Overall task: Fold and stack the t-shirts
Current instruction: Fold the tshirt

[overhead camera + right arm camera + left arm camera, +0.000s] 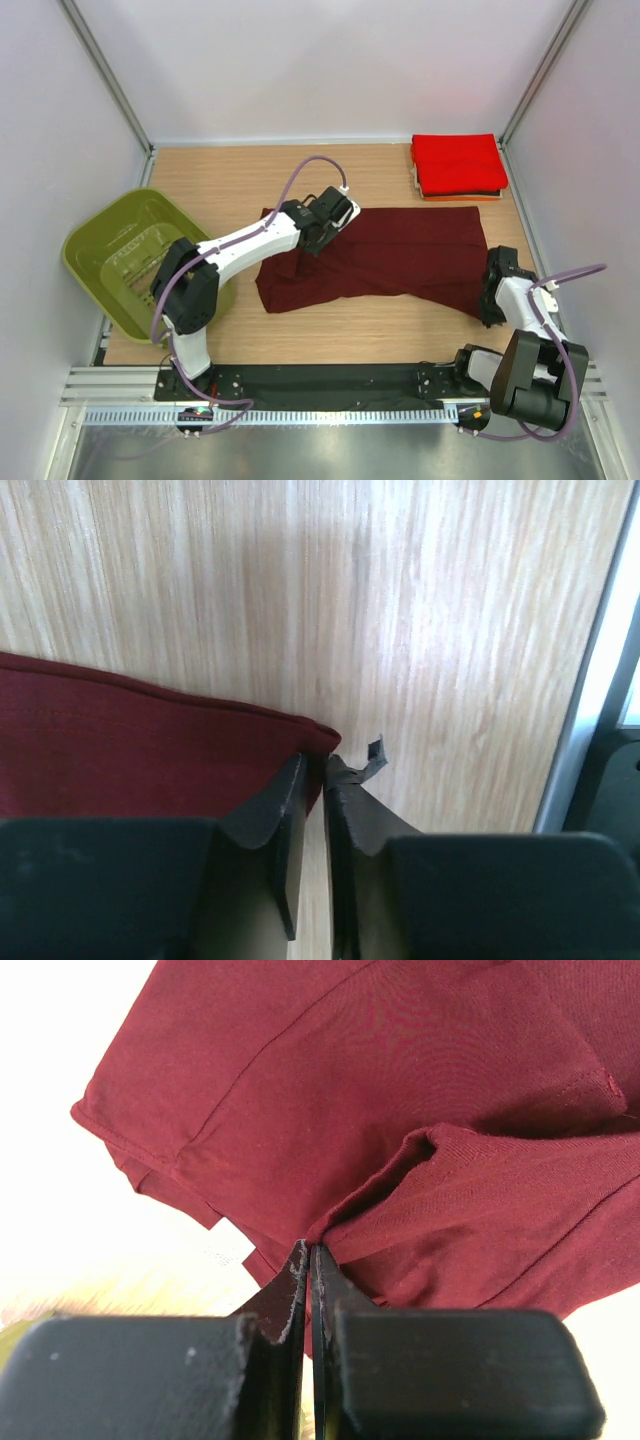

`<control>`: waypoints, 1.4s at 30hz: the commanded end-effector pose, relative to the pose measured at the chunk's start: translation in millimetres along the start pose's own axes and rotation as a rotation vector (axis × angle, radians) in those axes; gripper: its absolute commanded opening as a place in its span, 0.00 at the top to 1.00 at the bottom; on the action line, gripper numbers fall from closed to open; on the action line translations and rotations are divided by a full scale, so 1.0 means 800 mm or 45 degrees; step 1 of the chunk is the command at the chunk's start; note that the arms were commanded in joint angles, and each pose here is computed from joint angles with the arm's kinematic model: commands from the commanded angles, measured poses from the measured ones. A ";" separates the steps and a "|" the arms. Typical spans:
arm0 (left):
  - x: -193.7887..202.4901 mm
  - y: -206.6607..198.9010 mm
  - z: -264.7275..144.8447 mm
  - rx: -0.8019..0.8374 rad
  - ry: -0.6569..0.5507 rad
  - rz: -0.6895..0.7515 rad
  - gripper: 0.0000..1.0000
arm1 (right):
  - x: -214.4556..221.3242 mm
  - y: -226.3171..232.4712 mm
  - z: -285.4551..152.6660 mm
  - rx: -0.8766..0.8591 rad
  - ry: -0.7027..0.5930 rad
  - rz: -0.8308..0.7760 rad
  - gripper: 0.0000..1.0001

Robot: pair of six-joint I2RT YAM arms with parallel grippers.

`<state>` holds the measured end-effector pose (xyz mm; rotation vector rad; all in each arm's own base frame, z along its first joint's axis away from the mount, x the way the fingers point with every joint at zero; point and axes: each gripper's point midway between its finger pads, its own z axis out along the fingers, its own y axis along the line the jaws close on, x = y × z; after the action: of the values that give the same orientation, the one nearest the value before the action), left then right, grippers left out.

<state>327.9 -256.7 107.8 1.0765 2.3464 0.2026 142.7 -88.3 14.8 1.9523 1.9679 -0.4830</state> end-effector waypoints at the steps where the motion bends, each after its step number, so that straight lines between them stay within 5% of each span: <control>1: -0.012 0.004 -0.006 -0.010 -0.026 -0.023 1.00 | -0.009 0.010 0.009 -0.018 -0.059 0.028 0.82; 4: -0.013 0.006 -0.010 -0.013 -0.037 -0.025 1.00 | -0.007 0.008 0.012 -0.008 -0.057 0.011 0.99; 18: -0.023 0.036 -0.052 -0.124 -0.111 -0.042 1.00 | -0.066 0.021 -0.053 -0.046 -0.193 -0.156 0.99; 27: -0.025 0.046 -0.056 -0.185 -0.116 -0.016 0.99 | -0.109 0.094 -0.116 -0.210 -0.278 -0.212 0.99; 42: -0.020 0.051 -0.010 -0.154 -0.043 0.017 1.00 | -0.076 0.186 -0.087 -0.250 -0.260 -0.519 0.99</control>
<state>343.1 -235.9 131.4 1.0423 2.2829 0.3529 268.5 -100.9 93.9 1.3921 2.2286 -0.5380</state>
